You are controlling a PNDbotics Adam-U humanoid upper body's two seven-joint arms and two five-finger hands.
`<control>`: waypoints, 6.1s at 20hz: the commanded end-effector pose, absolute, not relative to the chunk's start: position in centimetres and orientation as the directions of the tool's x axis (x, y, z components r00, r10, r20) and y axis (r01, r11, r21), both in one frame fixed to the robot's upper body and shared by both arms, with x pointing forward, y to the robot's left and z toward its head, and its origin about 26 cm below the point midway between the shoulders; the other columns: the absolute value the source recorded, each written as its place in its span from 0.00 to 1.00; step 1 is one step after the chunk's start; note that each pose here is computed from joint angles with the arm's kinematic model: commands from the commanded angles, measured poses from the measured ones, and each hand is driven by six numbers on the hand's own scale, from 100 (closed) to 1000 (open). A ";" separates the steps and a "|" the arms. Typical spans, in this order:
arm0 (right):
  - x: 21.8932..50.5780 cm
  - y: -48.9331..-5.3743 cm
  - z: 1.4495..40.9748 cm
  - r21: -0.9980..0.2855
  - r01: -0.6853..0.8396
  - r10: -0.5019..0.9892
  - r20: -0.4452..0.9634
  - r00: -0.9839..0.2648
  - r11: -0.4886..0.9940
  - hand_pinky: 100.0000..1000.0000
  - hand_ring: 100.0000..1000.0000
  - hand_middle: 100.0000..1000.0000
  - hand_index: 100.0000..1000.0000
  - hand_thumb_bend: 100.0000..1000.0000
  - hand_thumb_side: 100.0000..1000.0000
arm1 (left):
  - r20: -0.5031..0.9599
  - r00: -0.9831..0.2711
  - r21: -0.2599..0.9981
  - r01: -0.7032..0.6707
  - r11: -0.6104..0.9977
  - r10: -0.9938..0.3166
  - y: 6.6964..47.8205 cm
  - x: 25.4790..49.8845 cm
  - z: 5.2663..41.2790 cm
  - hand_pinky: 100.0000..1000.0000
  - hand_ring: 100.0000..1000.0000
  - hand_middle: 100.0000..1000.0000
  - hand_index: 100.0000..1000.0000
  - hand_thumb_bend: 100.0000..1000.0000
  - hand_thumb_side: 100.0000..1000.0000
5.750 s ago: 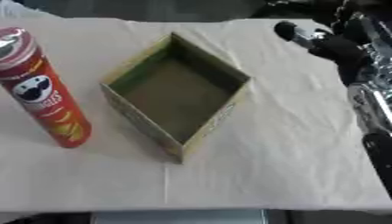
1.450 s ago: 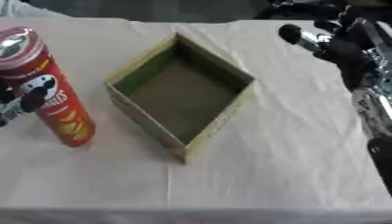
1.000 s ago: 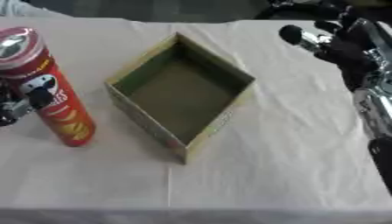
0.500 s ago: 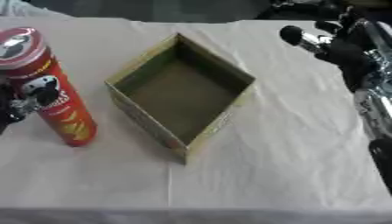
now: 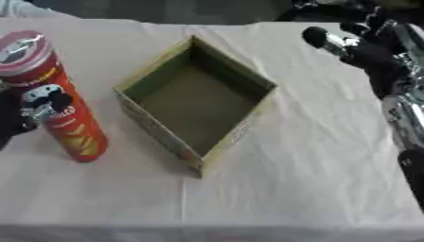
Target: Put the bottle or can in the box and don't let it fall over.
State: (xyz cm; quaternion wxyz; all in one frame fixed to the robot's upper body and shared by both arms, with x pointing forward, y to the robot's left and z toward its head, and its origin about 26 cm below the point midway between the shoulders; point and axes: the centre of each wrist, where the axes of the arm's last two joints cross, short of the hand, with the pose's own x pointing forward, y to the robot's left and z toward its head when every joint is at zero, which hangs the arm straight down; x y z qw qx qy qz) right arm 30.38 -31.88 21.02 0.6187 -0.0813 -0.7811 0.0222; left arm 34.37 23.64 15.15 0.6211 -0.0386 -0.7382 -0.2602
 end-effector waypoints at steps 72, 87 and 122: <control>30.3 -31.7 23.4 -0.126 0.092 0.148 0.945 -0.292 0.988 0.97 0.93 0.89 0.99 0.86 0.19 | 0.814 -0.560 0.394 0.334 0.856 -0.156 10.2 38.2 26.8 0.45 0.41 0.27 0.17 0.00 0.00; 30.2 -31.8 24.0 -0.115 0.100 0.141 0.938 -0.315 0.988 0.97 0.93 0.89 0.99 0.86 0.18 | 0.846 -0.474 0.422 0.317 0.850 -0.243 9.0 41.8 19.7 0.52 0.57 0.41 0.29 0.00 0.00; 30.0 -32.5 23.7 -0.122 0.119 0.152 0.944 -0.294 0.985 0.96 0.92 0.89 0.98 0.85 0.17 | 0.779 -0.460 0.558 0.195 0.807 -0.427 17.2 40.1 21.1 0.81 1.00 0.90 0.87 0.70 0.35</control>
